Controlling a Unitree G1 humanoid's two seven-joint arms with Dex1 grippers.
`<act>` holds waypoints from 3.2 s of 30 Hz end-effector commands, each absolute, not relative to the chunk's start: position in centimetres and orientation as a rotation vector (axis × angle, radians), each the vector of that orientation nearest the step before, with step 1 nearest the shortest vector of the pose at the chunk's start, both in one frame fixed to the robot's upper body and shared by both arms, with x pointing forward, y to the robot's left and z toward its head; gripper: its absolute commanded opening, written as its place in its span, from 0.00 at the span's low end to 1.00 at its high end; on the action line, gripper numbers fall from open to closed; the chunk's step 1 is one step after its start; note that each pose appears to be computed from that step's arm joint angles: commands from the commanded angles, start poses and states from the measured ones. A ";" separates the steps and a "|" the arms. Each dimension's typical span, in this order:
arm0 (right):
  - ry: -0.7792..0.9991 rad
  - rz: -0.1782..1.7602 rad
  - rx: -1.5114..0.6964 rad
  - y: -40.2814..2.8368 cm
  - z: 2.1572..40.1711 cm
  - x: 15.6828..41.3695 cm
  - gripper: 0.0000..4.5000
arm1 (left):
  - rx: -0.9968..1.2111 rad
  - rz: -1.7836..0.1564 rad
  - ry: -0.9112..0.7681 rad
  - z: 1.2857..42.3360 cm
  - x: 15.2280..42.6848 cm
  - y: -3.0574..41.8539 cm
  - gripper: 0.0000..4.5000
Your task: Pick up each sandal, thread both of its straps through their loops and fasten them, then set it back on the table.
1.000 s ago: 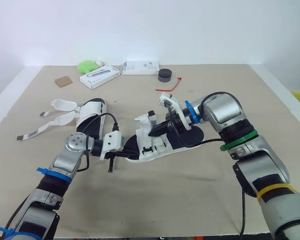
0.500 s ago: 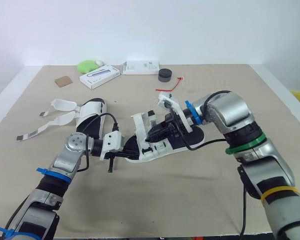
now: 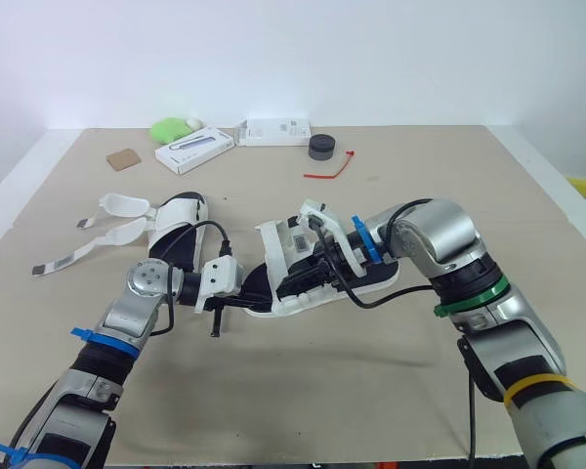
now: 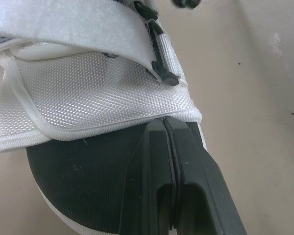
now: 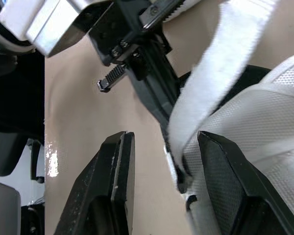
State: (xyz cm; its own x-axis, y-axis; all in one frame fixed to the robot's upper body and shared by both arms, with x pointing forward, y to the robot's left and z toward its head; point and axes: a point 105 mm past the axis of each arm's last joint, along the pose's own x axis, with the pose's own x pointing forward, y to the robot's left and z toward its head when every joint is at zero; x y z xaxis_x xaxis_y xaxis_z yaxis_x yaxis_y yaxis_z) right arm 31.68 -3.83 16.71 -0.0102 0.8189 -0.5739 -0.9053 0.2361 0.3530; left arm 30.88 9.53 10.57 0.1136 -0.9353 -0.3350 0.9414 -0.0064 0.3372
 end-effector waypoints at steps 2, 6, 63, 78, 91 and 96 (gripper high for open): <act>0.790 1.345 -0.129 -3.7 17.6 32.5 0.50 | 0.542 -1.513 0.081 9.0 30.1 9.5 0.00; 0.827 1.332 -0.115 -3.8 17.3 32.7 0.23 | 0.541 -1.511 0.080 9.0 30.2 9.5 0.00; 0.912 1.312 -0.220 -4.6 15.9 34.1 0.01 | 0.545 -1.518 0.092 8.5 29.7 9.6 0.00; 0.882 1.419 -0.126 -3.7 18.8 32.6 0.01 | 0.542 -1.522 0.095 8.5 29.6 9.6 0.00; 0.966 1.417 -0.062 -3.6 18.7 31.4 0.01 | 0.540 -1.527 0.092 8.4 29.5 9.4 0.00; 0.973 1.400 -0.034 -3.2 18.6 31.8 0.01 | 0.540 -1.527 0.092 8.3 29.4 9.4 0.00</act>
State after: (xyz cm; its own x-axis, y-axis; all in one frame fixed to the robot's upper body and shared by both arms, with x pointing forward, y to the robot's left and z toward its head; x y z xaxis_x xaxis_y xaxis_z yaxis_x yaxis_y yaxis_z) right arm 31.77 -3.85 17.13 -0.1344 0.7773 -0.6146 -0.8131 0.2680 0.5167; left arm 30.42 9.38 10.41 0.1125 -0.9373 -0.3298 0.9396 -0.0076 0.3423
